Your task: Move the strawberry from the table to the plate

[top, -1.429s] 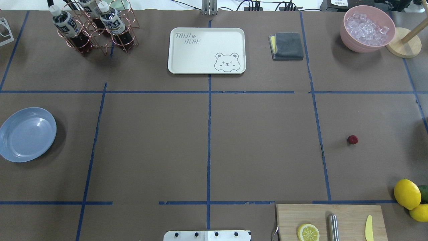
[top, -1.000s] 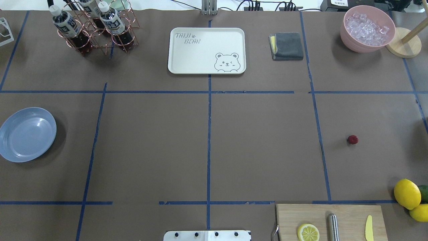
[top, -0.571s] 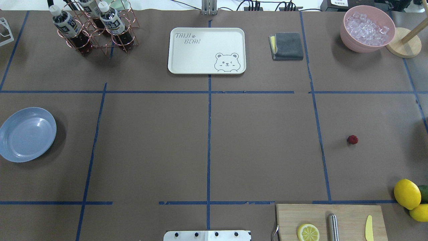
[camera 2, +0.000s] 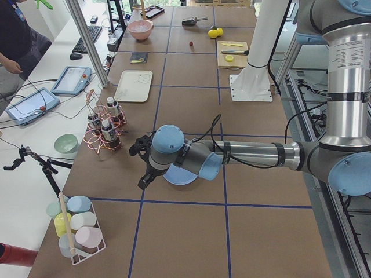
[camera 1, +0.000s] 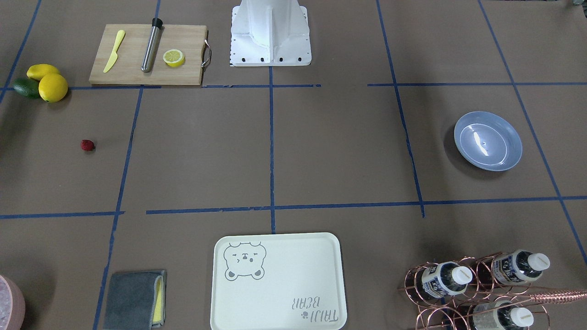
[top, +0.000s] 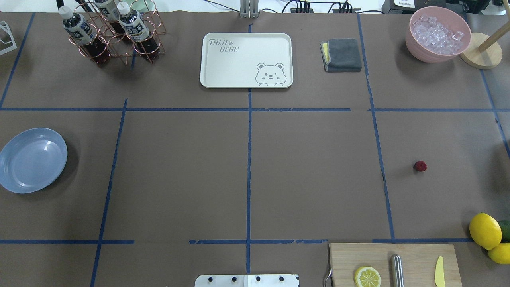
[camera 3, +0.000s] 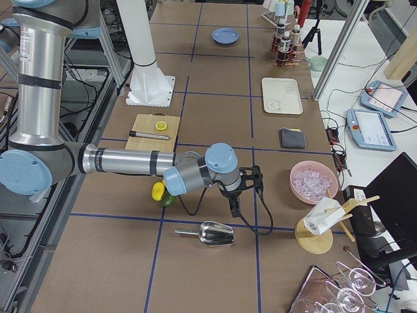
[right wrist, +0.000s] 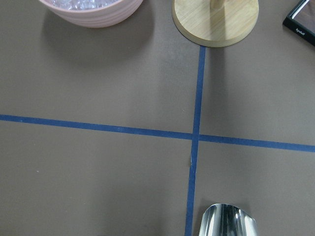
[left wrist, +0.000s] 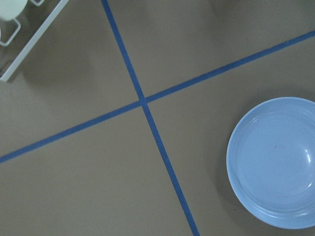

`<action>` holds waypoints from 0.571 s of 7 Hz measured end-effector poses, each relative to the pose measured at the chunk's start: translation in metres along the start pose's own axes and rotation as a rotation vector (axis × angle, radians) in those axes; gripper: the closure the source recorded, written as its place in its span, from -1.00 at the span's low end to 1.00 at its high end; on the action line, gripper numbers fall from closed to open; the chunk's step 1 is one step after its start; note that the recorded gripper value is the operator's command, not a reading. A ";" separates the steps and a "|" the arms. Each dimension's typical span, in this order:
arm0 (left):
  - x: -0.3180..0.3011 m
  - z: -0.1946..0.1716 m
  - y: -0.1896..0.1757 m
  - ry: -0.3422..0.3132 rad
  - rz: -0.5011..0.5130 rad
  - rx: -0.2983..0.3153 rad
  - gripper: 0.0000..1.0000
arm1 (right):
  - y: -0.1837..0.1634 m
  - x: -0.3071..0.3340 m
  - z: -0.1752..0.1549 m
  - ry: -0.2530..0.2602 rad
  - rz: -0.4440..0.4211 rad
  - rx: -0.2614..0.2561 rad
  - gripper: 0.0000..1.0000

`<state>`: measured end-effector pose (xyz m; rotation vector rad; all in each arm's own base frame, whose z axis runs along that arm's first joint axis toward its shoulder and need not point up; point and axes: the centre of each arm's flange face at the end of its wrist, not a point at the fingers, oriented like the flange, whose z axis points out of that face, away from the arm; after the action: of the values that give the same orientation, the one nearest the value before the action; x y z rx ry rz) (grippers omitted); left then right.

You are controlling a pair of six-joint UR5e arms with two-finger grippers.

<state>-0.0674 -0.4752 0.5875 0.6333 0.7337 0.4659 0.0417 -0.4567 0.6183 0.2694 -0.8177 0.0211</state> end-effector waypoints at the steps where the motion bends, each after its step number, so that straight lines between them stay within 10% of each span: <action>1: 0.003 -0.004 -0.006 -0.009 -0.003 0.054 -1.00 | 0.001 0.001 0.001 -0.001 0.003 0.006 -1.00; 4: 0.029 0.024 0.017 0.046 -0.036 0.082 -1.00 | 0.005 0.005 0.004 -0.004 0.015 0.007 -1.00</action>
<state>-0.0331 -0.4547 0.5991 0.6867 0.8098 0.4200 0.0417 -0.4533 0.6251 0.2699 -0.8236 0.0376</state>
